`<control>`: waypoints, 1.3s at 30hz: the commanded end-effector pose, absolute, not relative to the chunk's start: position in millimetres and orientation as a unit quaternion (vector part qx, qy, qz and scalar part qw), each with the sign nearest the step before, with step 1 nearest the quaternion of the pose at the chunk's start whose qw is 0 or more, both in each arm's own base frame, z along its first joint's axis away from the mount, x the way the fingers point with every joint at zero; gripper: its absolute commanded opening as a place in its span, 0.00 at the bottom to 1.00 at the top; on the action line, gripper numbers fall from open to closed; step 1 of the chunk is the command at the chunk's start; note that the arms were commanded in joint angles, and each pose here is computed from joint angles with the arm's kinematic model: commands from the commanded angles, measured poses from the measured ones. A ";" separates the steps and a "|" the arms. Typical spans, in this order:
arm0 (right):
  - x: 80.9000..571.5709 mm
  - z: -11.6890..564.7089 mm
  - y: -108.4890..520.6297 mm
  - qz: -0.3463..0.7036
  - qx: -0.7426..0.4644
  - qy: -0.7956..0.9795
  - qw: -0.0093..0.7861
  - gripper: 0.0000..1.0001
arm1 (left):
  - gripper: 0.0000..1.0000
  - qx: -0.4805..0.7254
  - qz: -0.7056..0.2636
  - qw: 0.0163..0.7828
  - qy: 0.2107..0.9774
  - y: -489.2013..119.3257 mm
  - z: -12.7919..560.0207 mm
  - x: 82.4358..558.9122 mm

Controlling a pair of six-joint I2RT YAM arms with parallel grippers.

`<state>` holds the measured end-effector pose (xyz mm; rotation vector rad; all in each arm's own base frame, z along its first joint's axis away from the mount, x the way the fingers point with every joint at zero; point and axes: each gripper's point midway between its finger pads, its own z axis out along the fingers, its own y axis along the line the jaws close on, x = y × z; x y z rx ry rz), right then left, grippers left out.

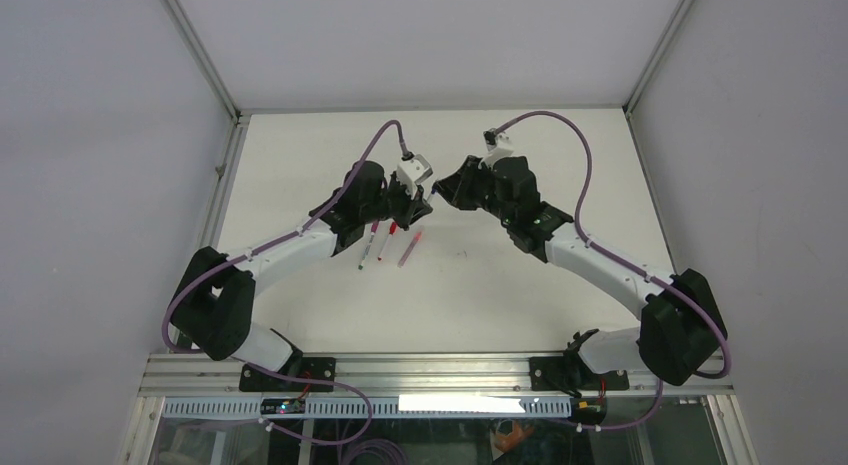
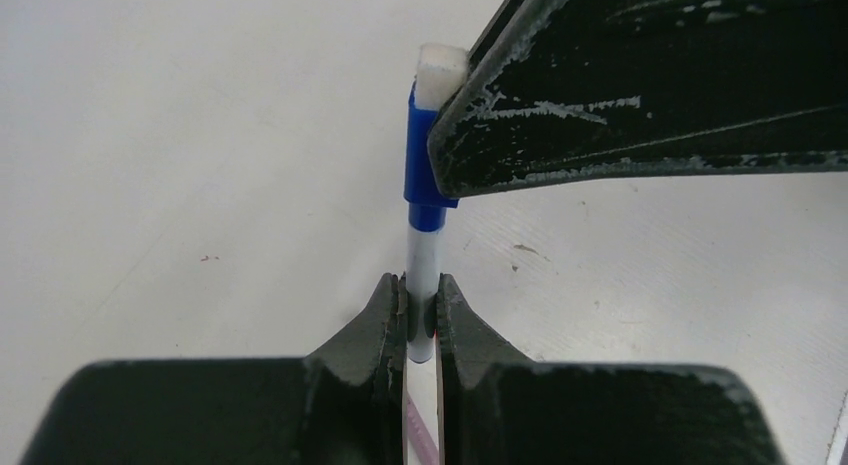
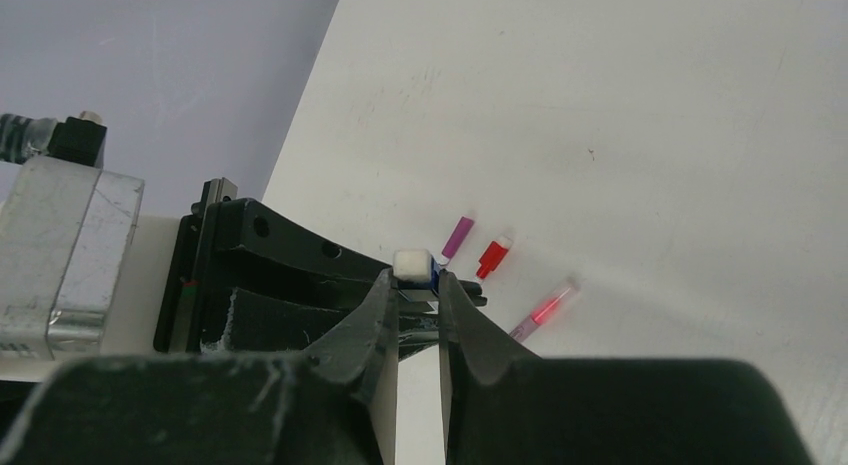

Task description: Insert the pens into the pen caps

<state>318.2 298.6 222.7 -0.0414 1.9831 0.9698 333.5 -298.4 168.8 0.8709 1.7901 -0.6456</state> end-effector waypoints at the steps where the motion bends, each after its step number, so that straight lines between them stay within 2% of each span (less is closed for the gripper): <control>1: 245.5 141.3 292.8 0.339 -0.090 0.889 0.293 0.00 | 0.00 0.322 -0.299 0.689 0.577 -309.0 332.8 345.0; 2: 251.7 152.5 289.6 0.335 -0.092 0.884 0.314 0.00 | 0.00 0.319 -0.300 0.681 0.587 -308.4 324.3 345.0; 5: 271.4 199.4 279.0 0.325 -0.101 0.856 0.389 0.12 | 0.00 0.313 -0.297 0.652 0.624 -307.1 293.3 346.6; 7: 281.9 238.8 270.4 0.325 -0.101 0.829 0.443 0.17 | 0.00 0.315 -0.289 0.628 0.651 -305.7 268.6 346.3; 10: 285.8 290.4 257.9 0.341 -0.095 0.777 0.520 0.34 | 0.00 0.317 -0.275 0.594 0.686 -300.2 238.8 343.2; 14: 282.9 327.4 236.0 0.335 -0.077 0.740 0.578 0.46 | 0.00 0.324 -0.257 0.541 0.732 -294.9 206.5 336.9; 18: 274.8 323.4 214.8 0.319 -0.056 0.739 0.591 0.52 | 0.00 0.332 -0.231 0.465 0.787 -298.1 169.8 327.7; 27: 259.9 290.9 182.2 0.272 -0.029 0.773 0.572 0.52 | 0.00 0.341 -0.143 0.336 0.866 -316.1 100.5 295.1; 39: 259.1 265.3 182.6 0.268 -0.029 0.796 0.542 0.54 | 0.00 0.312 -0.091 0.277 0.904 -328.1 56.9 268.2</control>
